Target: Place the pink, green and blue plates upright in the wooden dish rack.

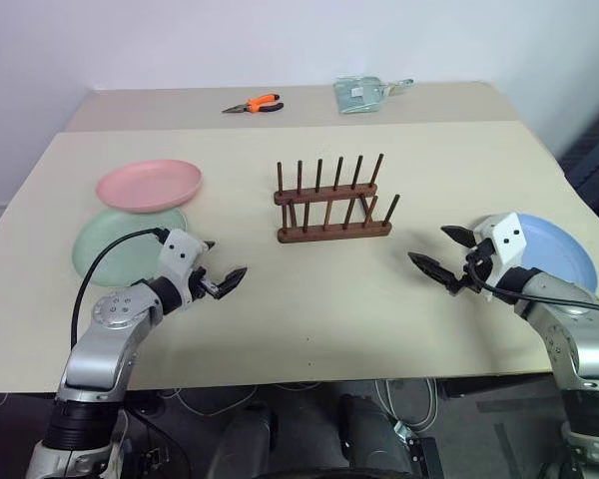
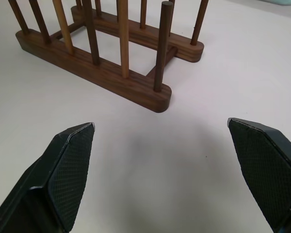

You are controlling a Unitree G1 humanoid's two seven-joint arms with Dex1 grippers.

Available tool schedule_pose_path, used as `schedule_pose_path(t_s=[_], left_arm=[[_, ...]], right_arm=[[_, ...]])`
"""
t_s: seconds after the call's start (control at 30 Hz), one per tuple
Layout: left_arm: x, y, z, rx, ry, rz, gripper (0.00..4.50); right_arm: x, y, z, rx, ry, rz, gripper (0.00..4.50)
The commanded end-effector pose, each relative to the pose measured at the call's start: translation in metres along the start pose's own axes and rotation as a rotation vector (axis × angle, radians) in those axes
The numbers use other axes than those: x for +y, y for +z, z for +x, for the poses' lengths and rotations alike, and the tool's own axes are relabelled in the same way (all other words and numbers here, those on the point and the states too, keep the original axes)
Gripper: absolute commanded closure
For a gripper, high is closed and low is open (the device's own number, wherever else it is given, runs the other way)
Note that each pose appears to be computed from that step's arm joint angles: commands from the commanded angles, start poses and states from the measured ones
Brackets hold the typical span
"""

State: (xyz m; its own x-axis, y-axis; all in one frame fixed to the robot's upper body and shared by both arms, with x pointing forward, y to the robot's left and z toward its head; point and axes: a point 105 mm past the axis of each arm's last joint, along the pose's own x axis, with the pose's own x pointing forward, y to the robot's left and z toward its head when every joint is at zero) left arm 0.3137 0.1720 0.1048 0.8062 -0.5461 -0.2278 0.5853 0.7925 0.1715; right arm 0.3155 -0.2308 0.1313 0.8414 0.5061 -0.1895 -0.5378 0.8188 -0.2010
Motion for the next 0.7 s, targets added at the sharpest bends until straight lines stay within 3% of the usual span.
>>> schedule_pose_path(t_s=[0.03, 0.27, 0.5, 0.7], left_arm=[[-0.001, 0.008, 0.005, -0.022, -0.017, 0.044, 0.06], [-0.008, 0.007, 0.024, -0.004, -0.147, 0.031, 0.06], [-0.019, 0.012, 0.085, 0.024, -0.331, 0.116, 0.06], [-0.034, 0.014, 0.126, 0.067, -0.444, 0.132, 0.06]], right_arm=[[-0.006, 0.013, 0.005, -0.048, -0.03, -0.054, 0.0], [0.006, 0.019, 0.01, -0.065, 0.046, -0.035, 0.0], [0.033, 0.016, 0.007, -0.054, 0.07, -0.043, 0.0], [0.04, 0.01, -0.013, -0.044, -0.033, -0.027, 0.0]])
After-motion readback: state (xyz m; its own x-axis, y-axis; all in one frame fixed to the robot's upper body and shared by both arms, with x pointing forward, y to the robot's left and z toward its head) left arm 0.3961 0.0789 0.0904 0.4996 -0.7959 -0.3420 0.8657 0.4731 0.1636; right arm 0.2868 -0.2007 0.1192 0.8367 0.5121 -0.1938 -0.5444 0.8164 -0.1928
